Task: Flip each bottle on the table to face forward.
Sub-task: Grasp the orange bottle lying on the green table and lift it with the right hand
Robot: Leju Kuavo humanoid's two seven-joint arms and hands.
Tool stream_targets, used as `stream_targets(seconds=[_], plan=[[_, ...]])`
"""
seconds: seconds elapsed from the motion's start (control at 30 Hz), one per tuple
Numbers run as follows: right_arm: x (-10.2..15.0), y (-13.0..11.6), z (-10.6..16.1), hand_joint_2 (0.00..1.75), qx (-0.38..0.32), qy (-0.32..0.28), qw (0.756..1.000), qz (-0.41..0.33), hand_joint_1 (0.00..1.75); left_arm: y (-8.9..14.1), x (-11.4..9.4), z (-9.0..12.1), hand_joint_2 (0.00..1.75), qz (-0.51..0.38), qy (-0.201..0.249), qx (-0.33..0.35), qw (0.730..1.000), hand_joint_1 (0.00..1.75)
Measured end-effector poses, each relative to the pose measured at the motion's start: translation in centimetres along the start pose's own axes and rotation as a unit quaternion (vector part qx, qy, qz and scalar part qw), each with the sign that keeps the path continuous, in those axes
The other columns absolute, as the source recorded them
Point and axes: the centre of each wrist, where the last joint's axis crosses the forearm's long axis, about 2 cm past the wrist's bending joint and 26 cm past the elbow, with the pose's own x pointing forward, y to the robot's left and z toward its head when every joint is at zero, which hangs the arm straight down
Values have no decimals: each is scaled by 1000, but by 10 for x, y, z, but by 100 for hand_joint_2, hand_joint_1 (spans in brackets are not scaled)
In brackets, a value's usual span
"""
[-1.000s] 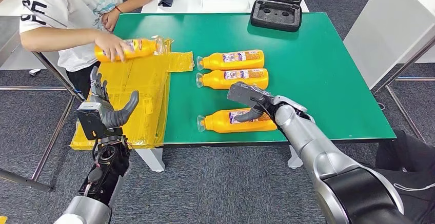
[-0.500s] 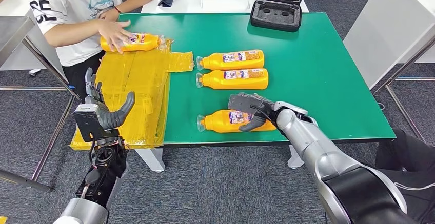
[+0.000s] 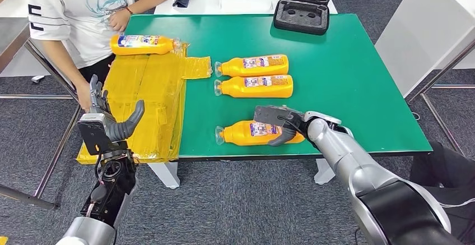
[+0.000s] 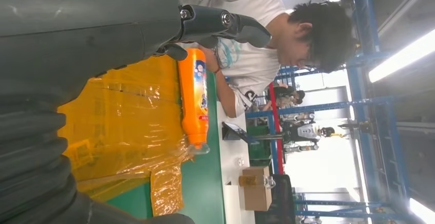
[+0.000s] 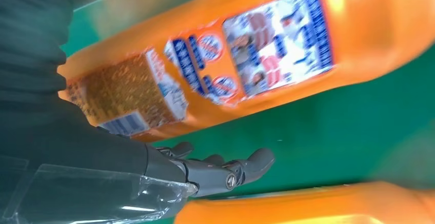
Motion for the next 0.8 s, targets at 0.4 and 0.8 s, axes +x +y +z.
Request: stream_targets(seconds=[0.4,0.8], plan=[[-20,-2,9,175,0,60,998,26,0,0,-3,5,175,2,14,-3,1000,0],[-32,-2,15,175,-3,90,996,28,0,-3,-3,9,175,6,22,-5,1000,0]])
